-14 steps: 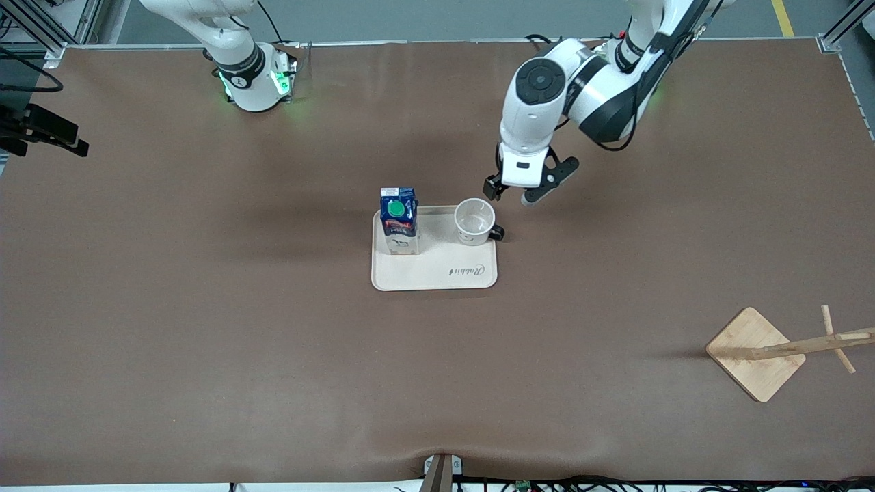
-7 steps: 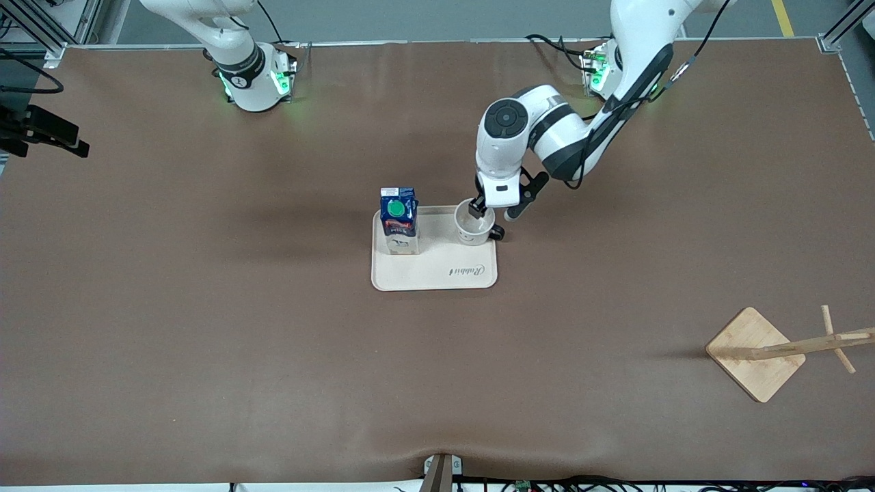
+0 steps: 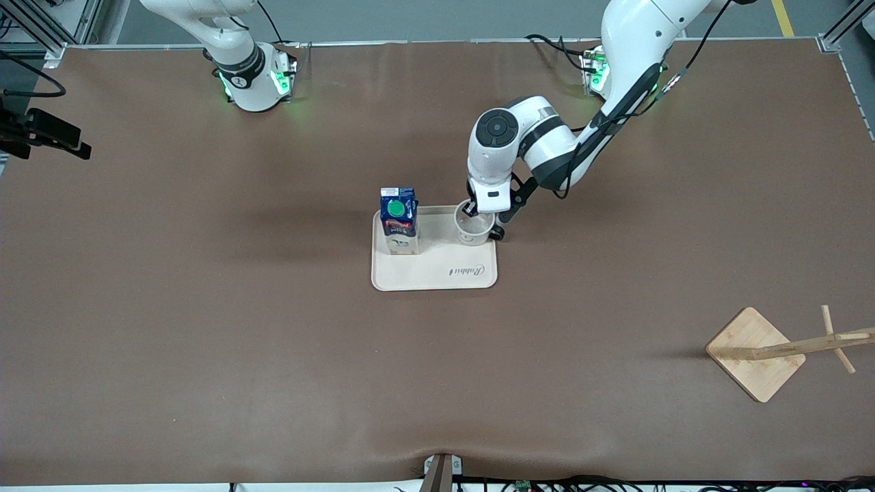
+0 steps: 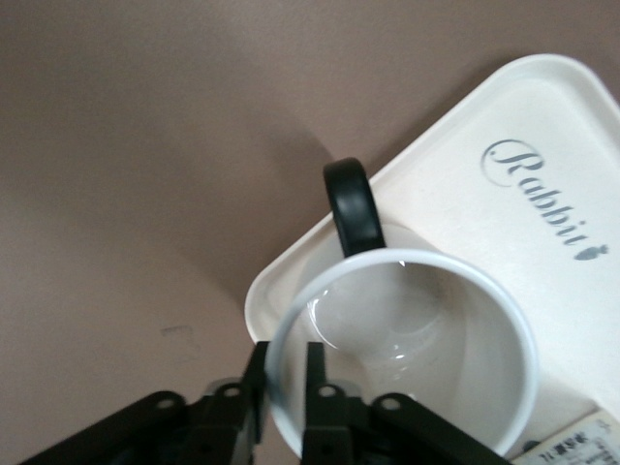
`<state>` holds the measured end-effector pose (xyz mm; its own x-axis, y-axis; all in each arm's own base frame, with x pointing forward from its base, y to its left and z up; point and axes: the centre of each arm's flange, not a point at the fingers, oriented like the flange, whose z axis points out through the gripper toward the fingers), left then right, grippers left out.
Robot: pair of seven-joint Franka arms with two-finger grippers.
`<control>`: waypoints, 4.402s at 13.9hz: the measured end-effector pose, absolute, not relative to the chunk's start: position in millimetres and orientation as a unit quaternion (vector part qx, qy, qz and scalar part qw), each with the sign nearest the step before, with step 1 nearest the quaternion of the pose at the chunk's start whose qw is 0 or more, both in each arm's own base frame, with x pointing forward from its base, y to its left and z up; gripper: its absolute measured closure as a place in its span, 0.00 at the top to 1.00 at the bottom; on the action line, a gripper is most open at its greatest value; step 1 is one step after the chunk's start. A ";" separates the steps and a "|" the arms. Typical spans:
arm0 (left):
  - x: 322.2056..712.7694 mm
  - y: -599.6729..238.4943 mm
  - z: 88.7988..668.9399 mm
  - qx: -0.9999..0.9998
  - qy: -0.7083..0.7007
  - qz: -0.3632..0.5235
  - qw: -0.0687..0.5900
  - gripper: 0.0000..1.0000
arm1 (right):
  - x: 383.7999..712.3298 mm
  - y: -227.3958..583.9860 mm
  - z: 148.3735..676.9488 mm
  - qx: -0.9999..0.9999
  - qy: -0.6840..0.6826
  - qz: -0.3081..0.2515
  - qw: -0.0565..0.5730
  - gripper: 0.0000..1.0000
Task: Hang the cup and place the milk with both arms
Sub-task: 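Grasp the white mug rim with the left gripper and lift it, then carry the mug with the left gripper toward the wooden mug stand, then hang the mug on a stand peg while the right gripper reaches the milk, then grasp the blue milk carton with the right gripper and lift it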
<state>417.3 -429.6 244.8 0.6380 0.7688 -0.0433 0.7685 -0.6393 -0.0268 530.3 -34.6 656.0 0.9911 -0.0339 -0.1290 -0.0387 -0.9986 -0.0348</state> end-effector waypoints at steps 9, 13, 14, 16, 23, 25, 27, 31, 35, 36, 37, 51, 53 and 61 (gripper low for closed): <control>493.2 -375.5 344.6 -0.932 -0.353 -0.070 0.041 0.07 | 531.6 -34.6 651.7 -0.997 0.018 0.069 0.019 1.00; 536.4 -293.2 411.9 -0.957 -0.259 -0.111 0.066 0.07 | 538.4 -35.3 639.8 -0.996 0.019 0.080 0.019 1.00; 548.4 -265.1 424.6 -0.960 -0.243 -0.117 0.074 0.07 | 538.8 -35.6 639.1 -0.996 0.019 0.081 0.019 1.00; 566.6 -216.4 441.9 -0.960 -0.234 -0.126 0.084 0.07 | 538.7 -35.6 639.4 -0.996 0.019 0.081 0.019 1.00; 609.7 -96.2 496.3 -0.973 -0.184 -0.124 0.060 0.07 | 541.5 -32.8 624.7 -0.994 0.017 0.109 0.020 1.00; 616.0 -59.1 501.8 -0.976 -0.170 -0.123 0.063 0.07 | 541.7 -17.2 624.1 -0.993 0.004 0.112 0.026 1.00; 620.6 -29.3 510.1 -0.979 -0.147 -0.125 0.068 0.07 | 541.8 13.9 625.0 -0.993 -0.002 0.112 0.033 1.00; 626.6 25.8 529.5 -0.985 -0.096 -0.129 0.058 0.07 | 536.6 81.3 626.2 -0.991 0.013 0.120 0.061 1.00; 624.1 85.9 525.9 -0.990 -0.066 -0.118 0.047 0.07 | 539.6 169.0 611.1 -0.991 0.027 0.109 0.073 1.00; 623.3 94.1 524.4 -0.990 -0.064 -0.116 0.042 0.07 | 539.3 192.2 603.6 -0.991 0.037 0.109 0.069 1.00; 622.6 100.1 523.2 -0.991 -0.061 -0.115 0.039 0.07 | 539.3 212.4 595.6 -0.991 0.048 0.109 0.066 1.00; 636.4 115.8 517.8 -0.993 -0.023 -0.119 0.004 0.07 | 511.6 419.7 428.0 -0.991 0.098 0.086 0.030 1.00; 640.5 121.7 514.3 -0.993 -0.019 -0.119 -0.001 0.07 | 501.8 427.5 406.4 -0.992 0.097 0.079 0.028 1.00; 651.1 129.5 524.8 -0.990 -0.022 -0.136 -0.009 0.07 | 491.5 428.2 383.4 -0.994 0.087 0.072 0.006 1.00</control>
<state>651.1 129.5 524.8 0.9619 0.0456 0.2694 0.0408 -0.9989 0.0234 491.5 428.2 383.4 0.9744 -0.1730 -0.1439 -0.1746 -0.9846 0.0016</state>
